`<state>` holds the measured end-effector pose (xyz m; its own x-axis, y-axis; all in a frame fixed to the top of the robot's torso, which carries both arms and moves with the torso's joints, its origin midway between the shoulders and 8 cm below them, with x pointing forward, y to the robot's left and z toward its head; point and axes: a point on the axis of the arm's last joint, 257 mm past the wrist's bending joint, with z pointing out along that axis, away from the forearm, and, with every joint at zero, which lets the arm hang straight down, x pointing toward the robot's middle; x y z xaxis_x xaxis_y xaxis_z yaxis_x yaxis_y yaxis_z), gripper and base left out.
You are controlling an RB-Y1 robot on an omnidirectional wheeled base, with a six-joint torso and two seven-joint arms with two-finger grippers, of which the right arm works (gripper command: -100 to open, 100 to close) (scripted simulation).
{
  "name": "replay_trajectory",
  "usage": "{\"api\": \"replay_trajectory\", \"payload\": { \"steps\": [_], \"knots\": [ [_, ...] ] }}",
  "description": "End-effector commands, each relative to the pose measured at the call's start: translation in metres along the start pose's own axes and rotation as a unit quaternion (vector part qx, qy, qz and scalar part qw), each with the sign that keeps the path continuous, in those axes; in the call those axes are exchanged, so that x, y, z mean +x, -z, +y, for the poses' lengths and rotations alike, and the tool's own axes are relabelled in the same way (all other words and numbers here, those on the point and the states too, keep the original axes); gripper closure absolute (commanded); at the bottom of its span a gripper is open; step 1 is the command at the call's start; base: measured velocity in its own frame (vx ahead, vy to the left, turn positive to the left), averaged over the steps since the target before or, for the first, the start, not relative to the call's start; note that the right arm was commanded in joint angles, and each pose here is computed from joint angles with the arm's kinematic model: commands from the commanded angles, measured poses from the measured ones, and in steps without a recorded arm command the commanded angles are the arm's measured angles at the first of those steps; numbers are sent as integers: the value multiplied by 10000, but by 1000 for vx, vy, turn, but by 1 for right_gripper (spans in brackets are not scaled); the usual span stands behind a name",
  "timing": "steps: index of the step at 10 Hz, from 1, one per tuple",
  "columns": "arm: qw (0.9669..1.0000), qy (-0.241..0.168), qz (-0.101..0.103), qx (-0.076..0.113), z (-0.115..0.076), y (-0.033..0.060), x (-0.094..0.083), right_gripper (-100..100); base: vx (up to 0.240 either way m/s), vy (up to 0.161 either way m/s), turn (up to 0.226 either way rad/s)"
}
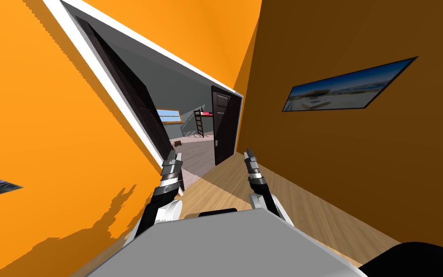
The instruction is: Push the door open
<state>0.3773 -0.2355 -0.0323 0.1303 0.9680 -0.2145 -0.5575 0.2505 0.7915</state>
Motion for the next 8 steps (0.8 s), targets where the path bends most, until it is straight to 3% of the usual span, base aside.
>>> {"api": "replay_trajectory", "payload": {
  "steps": [1, 8],
  "knots": [
    [9999, -114, 91, 51, -92, 15, 101, -100, 139, -28, -24],
    [9962, -620, 536, 296, -454, 101, 619, -100, 128, -19, -28]
  ]
}}
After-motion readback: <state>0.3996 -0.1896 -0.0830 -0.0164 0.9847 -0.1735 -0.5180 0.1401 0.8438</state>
